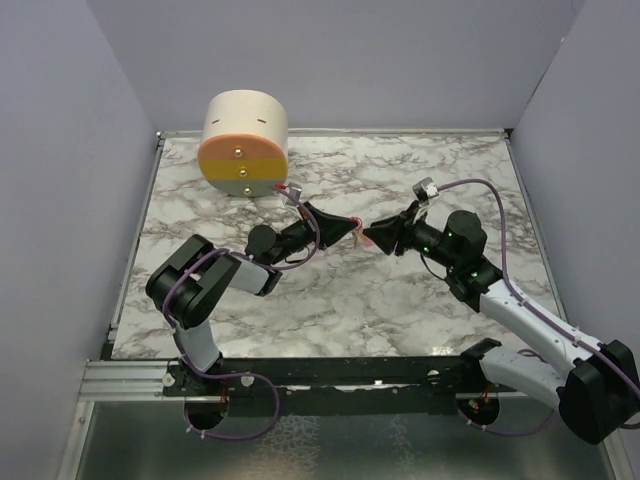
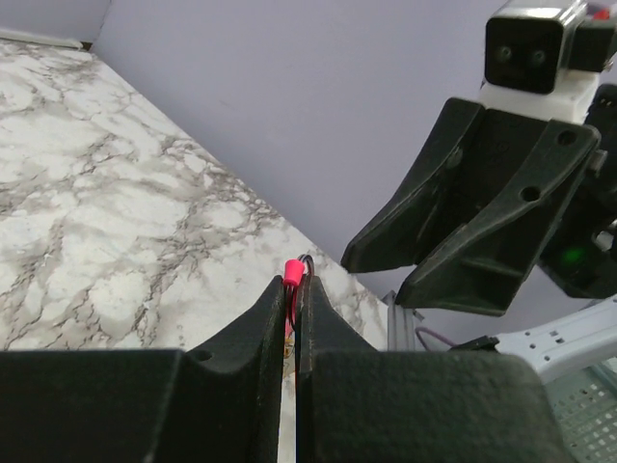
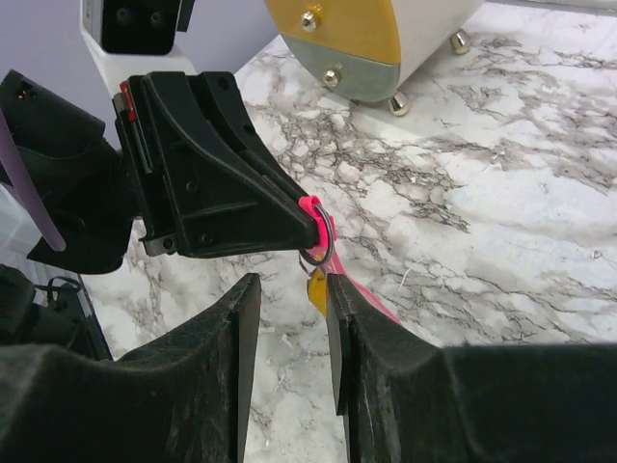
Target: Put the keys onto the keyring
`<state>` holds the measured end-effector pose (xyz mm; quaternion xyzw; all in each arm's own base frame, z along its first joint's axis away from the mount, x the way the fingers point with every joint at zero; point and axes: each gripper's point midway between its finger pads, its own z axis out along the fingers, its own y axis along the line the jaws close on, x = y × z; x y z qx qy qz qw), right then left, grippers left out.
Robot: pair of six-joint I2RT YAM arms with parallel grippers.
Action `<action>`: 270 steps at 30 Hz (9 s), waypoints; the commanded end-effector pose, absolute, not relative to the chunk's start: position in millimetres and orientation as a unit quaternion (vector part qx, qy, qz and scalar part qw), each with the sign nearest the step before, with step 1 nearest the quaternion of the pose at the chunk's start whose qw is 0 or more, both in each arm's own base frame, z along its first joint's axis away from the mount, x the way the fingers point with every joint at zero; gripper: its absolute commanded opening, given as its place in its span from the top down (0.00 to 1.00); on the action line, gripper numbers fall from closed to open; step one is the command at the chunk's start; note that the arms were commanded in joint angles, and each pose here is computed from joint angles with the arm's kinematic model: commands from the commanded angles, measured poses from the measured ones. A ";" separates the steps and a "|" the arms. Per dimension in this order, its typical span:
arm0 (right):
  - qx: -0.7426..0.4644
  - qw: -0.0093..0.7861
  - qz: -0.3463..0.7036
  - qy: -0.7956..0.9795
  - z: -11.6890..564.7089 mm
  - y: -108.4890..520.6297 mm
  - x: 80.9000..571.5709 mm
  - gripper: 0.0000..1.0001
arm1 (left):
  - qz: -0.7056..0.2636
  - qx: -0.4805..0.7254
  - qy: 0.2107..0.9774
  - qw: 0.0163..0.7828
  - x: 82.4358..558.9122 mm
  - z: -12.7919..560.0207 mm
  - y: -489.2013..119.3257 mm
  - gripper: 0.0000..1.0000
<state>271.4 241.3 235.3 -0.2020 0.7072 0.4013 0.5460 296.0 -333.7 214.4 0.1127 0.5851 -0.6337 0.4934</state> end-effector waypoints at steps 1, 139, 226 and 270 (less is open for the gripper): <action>-0.192 0.576 0.420 0.674 254.9 244.9 274.3 0.67 | -0.693 0.137 0.472 0.527 273.7 287.8 -329.0 1.00; -0.146 0.437 0.322 0.827 229.5 238.0 310.5 0.99 | -0.521 0.095 0.610 0.589 329.5 174.4 -339.0 1.00; -0.378 0.324 0.142 0.856 41.3 281.8 326.7 0.42 | -0.352 0.033 0.691 0.631 311.6 211.5 -213.6 0.01; -0.210 0.617 0.195 0.733 247.4 256.5 336.3 0.86 | -0.386 0.053 0.684 0.617 303.7 213.2 -224.3 0.01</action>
